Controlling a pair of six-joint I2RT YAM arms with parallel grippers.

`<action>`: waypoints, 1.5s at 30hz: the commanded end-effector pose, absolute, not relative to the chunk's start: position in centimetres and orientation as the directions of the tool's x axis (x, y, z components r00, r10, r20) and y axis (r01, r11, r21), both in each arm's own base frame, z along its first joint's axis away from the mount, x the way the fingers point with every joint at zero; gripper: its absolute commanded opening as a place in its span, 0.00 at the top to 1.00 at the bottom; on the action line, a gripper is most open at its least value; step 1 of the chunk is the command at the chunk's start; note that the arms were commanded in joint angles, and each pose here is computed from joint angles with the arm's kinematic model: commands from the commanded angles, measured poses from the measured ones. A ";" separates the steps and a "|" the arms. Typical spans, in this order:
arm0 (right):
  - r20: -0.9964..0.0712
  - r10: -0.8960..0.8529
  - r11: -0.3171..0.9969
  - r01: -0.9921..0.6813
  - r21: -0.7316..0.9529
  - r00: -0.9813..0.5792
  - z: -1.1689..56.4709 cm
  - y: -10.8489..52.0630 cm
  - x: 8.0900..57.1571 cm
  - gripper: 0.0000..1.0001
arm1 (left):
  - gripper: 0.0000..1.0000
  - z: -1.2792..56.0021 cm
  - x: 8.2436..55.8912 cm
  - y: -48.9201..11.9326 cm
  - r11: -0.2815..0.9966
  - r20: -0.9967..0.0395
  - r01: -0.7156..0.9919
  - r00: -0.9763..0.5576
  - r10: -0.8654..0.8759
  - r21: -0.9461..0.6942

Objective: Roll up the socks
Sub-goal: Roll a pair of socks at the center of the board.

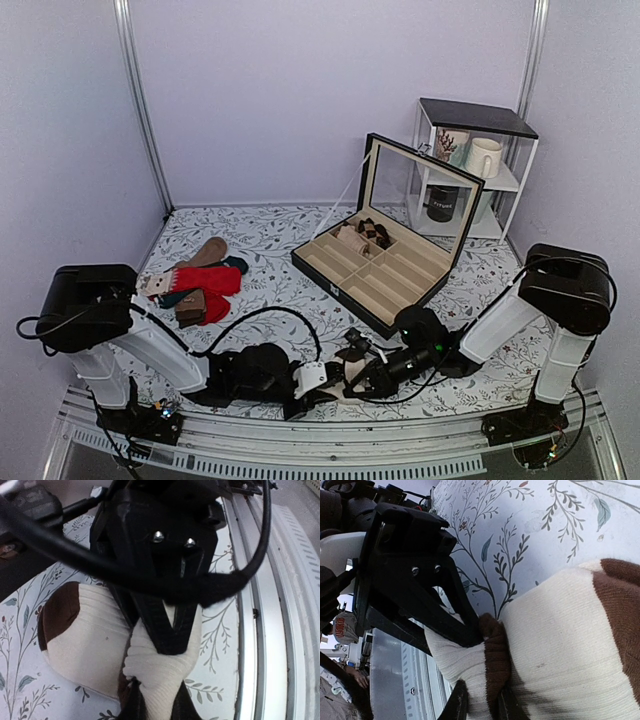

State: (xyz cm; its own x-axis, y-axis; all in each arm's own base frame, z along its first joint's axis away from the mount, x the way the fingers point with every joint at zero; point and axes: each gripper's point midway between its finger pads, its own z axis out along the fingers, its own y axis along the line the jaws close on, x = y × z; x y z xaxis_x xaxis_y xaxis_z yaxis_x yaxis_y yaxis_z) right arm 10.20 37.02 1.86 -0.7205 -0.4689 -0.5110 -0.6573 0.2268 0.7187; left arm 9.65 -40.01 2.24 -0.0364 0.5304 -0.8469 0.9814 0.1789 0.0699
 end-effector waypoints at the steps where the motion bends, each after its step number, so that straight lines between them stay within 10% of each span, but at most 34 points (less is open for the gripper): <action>1: -0.279 -0.570 0.452 -0.579 0.679 -0.773 -4.1 33.0 8.1 0.84 | 1.00 -1.3 7.8 -39.2 0.143 -0.741 0.989 -0.131 0.658 -0.047; 18: -0.848 -0.386 0.327 -0.914 0.241 -0.362 8.5 32.6 12.3 0.46 | 1.00 -9.1 6.2 -34.0 0.370 -0.337 0.833 -0.516 0.787 -0.411; 34: -0.814 -0.500 0.388 -0.917 0.095 -0.297 4.0 33.2 12.0 0.37 | 1.00 -9.2 6.4 -33.5 0.391 -0.309 0.801 -0.553 0.774 -0.453; 45: -0.780 -0.347 0.701 -0.696 0.153 -0.521 6.5 29.9 16.0 0.34 | 1.00 -9.0 6.7 -33.6 0.384 -0.332 0.815 -0.541 0.773 -0.434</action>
